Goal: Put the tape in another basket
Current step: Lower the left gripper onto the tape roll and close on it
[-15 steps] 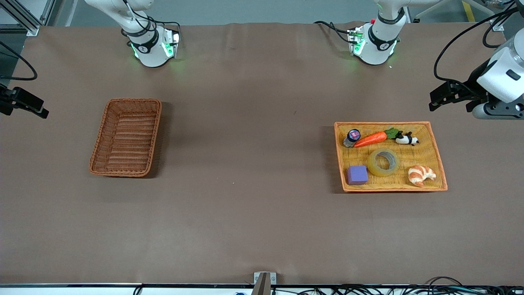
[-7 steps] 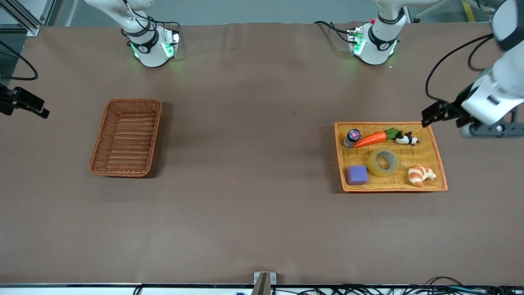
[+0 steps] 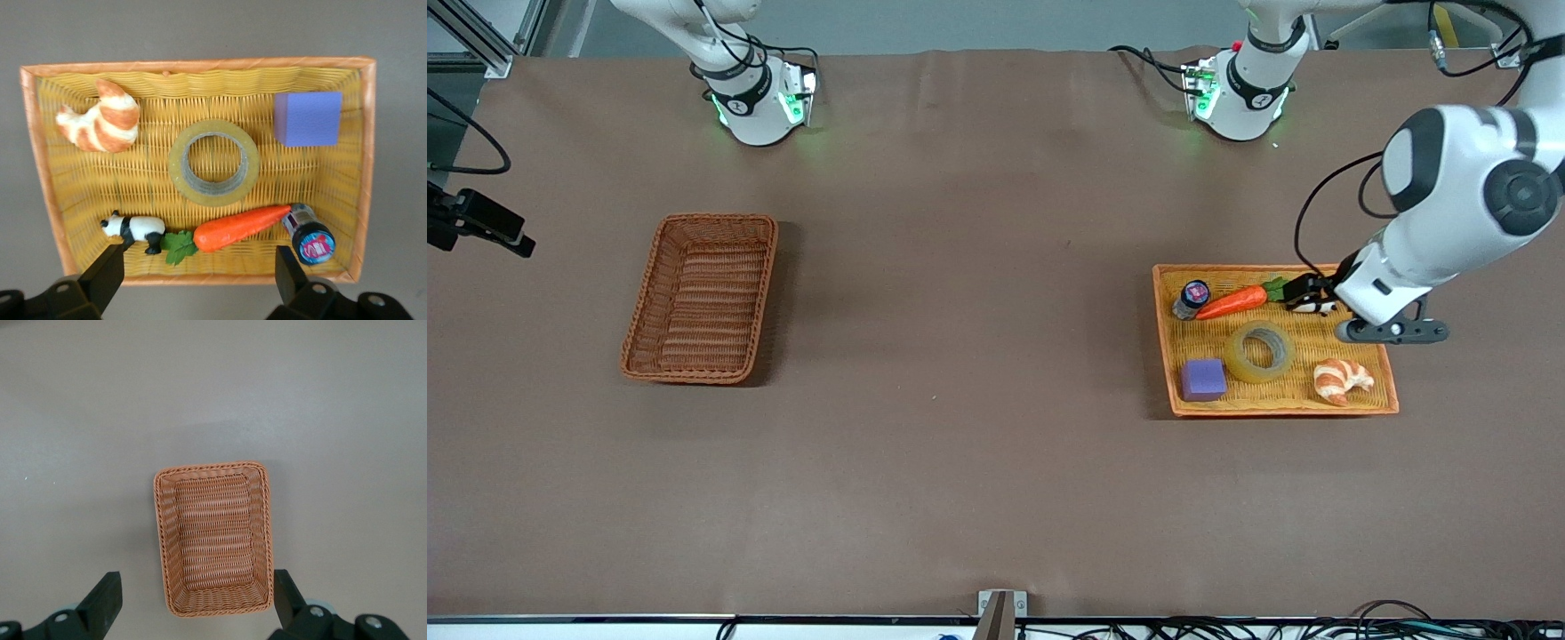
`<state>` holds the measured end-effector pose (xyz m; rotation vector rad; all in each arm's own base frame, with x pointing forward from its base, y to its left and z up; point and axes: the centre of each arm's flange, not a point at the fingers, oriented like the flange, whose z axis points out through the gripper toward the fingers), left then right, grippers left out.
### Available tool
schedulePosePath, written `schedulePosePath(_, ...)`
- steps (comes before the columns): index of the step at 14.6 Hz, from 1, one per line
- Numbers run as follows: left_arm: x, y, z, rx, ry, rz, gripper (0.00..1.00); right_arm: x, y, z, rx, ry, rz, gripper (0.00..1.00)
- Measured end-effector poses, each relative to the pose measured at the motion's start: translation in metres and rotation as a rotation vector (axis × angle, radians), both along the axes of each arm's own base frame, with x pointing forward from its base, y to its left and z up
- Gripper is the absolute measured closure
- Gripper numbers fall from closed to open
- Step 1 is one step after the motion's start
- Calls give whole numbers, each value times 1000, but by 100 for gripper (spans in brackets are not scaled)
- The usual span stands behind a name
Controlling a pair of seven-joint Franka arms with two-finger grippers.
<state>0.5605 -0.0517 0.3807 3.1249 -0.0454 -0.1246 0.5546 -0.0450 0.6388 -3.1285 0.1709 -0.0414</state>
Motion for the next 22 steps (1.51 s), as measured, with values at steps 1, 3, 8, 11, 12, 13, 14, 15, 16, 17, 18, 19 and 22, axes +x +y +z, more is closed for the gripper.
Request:
schedulePosePath(1, 1, 3, -15, 0, 11, 5, 0, 0, 0, 0, 0, 0, 0, 0)
schedulePosePath(3, 7, 13, -40, 9, 12, 10, 0, 0, 0, -1, 0, 1, 0, 0)
schedulePosePath(8, 13, 36, -97, 25, 31, 4, 0, 1, 0, -2, 0, 3, 0, 0)
schedulePosePath(11, 15, 35, -135, 20, 39, 2, 0, 1, 0, -2, 0, 4, 0, 0)
schedulePosePath(12, 15, 35, -146, 19, 48, 2, 0, 1, 0, -3, 0, 5, 0, 0)
schedulePosePath(13, 14, 35, -155, 18, 50, 2, 0, 1, 0, -3, 0, 6, 0, 0)
schedulePosePath(14, 15, 35, -163, 17, 44, 2, 0, 1, 0, -4, 1, 7, 0, 0)
schedulePosePath(15, 16, 35, -169, 15, 36, 2, 5, 1, 0, -4, 1, 8, 0, 0)
schedulePosePath(16, 16, 35, -174, 15, 35, 2, 5, 2, 0, -5, 1, 9, 0, 0)
schedulePosePath(17, 16, 36, -177, 15, 38, 3, 9, 2, 0, -5, 1, 9, 0, 0)
schedulePosePath(18, 16, 37, -178, 16, 42, 5, 21, 2, 0, -5, 1, 9, 0, 0)
schedulePosePath(19, 16, 39, -178, 17, 44, 9, 31, 2, 0, -5, 1, 9, 0, 0)
schedulePosePath(22, 18, 42, -176, 19, 37, 13, 61, 2, 0, -5, 1, 10, 0, 0)
